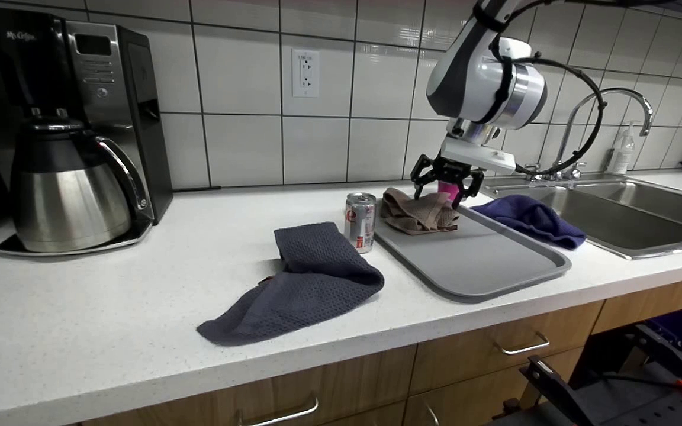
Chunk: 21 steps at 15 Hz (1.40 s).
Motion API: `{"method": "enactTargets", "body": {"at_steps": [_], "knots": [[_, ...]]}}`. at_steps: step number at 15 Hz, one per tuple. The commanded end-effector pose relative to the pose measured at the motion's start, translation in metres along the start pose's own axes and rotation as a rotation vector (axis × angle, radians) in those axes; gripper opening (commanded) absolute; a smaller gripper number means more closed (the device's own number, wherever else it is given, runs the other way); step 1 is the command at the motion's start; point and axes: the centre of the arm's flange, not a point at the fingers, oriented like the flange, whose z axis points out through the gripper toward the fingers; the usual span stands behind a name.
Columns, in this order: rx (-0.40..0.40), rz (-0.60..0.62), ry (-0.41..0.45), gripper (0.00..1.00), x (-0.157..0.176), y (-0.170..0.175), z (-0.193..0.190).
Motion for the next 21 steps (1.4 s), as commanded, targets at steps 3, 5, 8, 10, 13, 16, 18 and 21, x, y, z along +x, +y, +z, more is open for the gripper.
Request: {"method": "enactTargets", "body": {"at_steps": [3,5,8,10,13,16,18,21], "knots": [[0.006,0.023,-0.045,1.0,0.016,-0.007,0.016],[0.006,0.023,-0.055,1.0,0.017,-0.007,0.02],[0.01,0.024,-0.065,0.72,0.018,-0.007,0.024],[0.009,0.023,-0.072,0.56,0.018,-0.007,0.026],[0.011,0.022,-0.073,0.33,0.019,-0.007,0.025],[0.013,0.022,-0.071,0.1,0.019,-0.006,0.022],[0.014,0.023,-0.069,0.0,0.019,-0.005,0.021],[0.017,0.021,-0.067,0.01,0.018,-0.004,0.017]]}}
